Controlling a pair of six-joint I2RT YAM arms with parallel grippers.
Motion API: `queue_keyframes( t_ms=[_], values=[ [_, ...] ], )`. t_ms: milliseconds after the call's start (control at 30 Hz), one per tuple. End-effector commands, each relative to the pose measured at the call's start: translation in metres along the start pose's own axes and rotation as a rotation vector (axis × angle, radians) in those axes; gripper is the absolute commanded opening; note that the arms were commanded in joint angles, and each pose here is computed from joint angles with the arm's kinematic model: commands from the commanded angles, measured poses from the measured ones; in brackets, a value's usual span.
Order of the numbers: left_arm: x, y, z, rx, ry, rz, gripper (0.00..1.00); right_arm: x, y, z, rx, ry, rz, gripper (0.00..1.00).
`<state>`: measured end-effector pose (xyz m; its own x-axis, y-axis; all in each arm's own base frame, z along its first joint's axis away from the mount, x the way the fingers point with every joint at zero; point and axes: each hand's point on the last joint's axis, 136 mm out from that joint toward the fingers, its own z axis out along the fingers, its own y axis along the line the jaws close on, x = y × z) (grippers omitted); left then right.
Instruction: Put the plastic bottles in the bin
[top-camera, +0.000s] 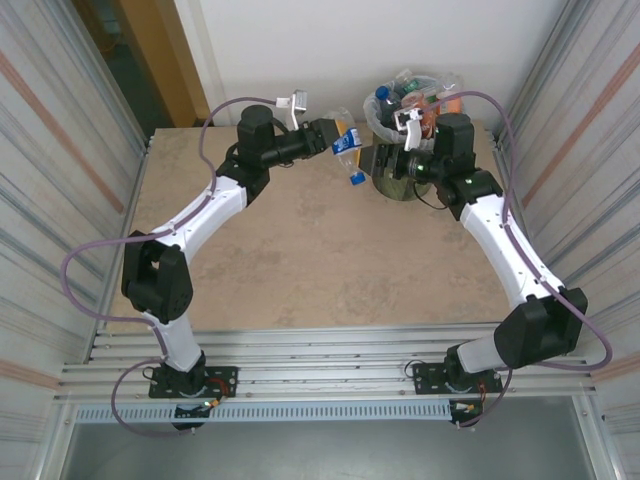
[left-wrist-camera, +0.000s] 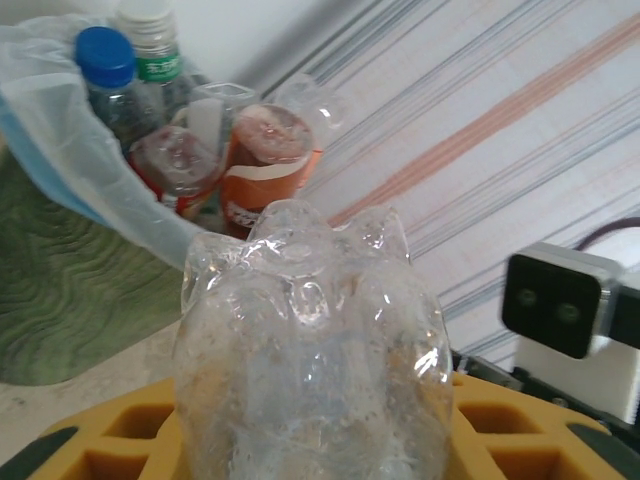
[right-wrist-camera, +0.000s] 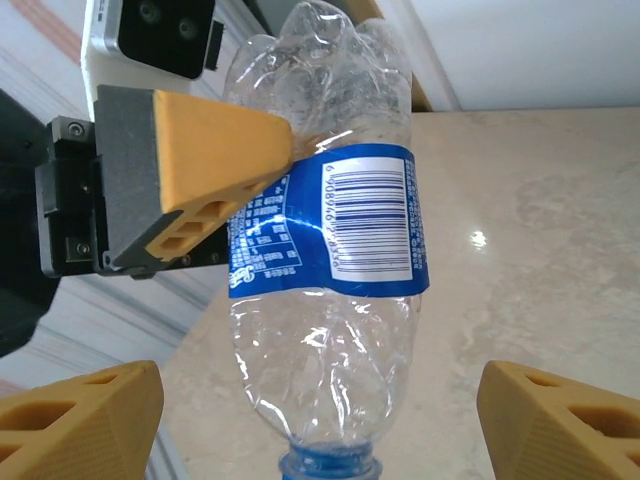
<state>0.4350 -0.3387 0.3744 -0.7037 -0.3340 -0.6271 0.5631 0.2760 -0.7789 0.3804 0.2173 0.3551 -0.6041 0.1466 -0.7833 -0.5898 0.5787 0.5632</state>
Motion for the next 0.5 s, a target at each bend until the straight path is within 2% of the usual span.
queue_keyframes(
  t_ms=[0, 100, 300, 367, 467],
  values=[
    [-0.007, -0.046, -0.011, 0.139, -0.004, 0.017, 0.22, -0.004, 0.010, 0.008, -0.091, 0.001, 0.032, 0.80],
    [-0.005, -0.051, -0.012, 0.170, 0.008, 0.001, 0.22, -0.007, 0.013, 0.013, -0.127, 0.002, 0.040, 0.78],
    [-0.003, -0.061, -0.010, 0.251, 0.031, -0.047, 0.22, -0.014, 0.022, 0.018, -0.200, -0.009, 0.049, 0.66],
    [-0.004, -0.062, -0.009, 0.269, 0.029, -0.057, 0.22, -0.014, 0.024, 0.019, -0.212, -0.008, 0.052, 0.59],
    [-0.006, -0.063, -0.008, 0.276, 0.025, -0.058, 0.22, -0.015, 0.027, 0.020, -0.217, -0.009, 0.049, 0.43]
  ],
)
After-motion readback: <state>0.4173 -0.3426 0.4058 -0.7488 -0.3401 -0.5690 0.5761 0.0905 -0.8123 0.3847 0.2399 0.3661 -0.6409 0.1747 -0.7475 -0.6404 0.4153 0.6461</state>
